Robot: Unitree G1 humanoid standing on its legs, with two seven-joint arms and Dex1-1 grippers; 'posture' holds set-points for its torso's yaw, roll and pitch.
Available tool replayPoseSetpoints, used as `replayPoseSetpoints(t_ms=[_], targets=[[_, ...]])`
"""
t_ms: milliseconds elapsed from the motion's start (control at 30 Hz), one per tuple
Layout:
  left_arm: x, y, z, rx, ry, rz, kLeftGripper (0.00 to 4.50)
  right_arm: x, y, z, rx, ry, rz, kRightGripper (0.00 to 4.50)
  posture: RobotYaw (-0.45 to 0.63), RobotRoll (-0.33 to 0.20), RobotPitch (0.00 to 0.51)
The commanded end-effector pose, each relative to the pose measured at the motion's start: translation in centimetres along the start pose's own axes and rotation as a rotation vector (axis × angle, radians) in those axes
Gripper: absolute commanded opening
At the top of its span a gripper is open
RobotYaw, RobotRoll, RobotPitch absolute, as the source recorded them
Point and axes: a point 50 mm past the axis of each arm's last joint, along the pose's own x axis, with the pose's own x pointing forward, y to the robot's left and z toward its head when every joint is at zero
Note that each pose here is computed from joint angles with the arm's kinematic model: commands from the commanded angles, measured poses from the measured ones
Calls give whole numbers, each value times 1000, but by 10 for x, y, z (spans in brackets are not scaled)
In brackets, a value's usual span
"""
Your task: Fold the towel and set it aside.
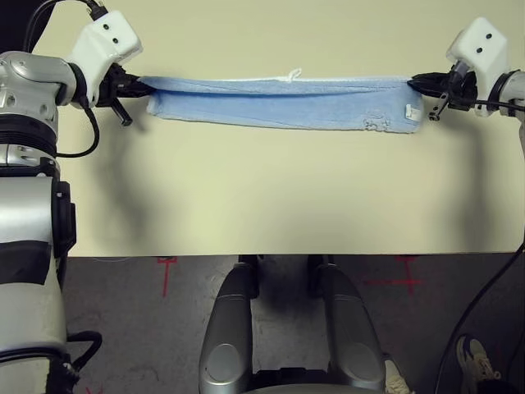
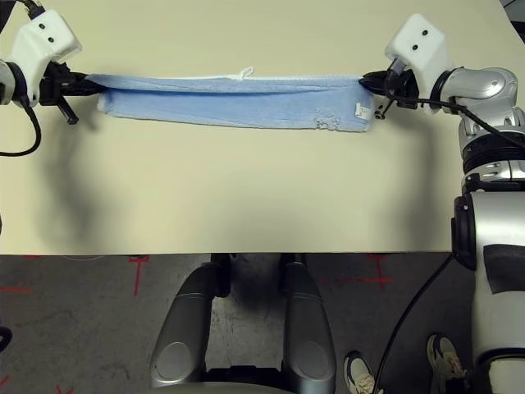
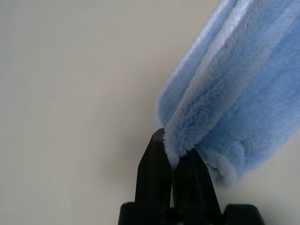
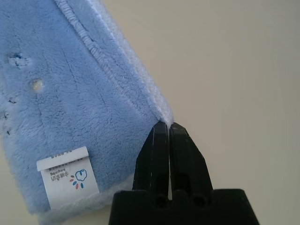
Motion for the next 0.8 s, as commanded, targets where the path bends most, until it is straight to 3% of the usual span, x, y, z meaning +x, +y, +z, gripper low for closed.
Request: replayPoseSetpoints(t_ms=[33, 67, 100, 333, 367, 433, 800], targets=[[-4, -3, -20, -25, 89, -9, 742, -7, 1, -12, 51, 31, 4, 0, 34, 0, 388], [-4, -4, -21, -29, 99, -21, 1140, -7, 1, -11, 58, 19, 5, 579, 34, 0, 388], [-6, -5, -22, -33, 111, -47, 1460, -7, 1, -11, 58, 13, 5, 783, 30, 0, 385], [-26, -8, -31, -122, 173, -272, 4210, -14, -6, -11, 48, 25, -29, 3407, 37, 0, 380], [-28, -9, -32, -134, 184, -302, 4500, -14, -7, -11, 48, 26, -33, 3827, 38, 0, 379], [-32, -10, -35, -158, 198, -338, 4500, -14, -8, -9, 44, 25, -40, 4459, 39, 0, 379], [-22, 3, -35, -12, 189, 14, 4500, -17, -15, -2, 29, 22, -54, 4459, 47, 0, 378]])
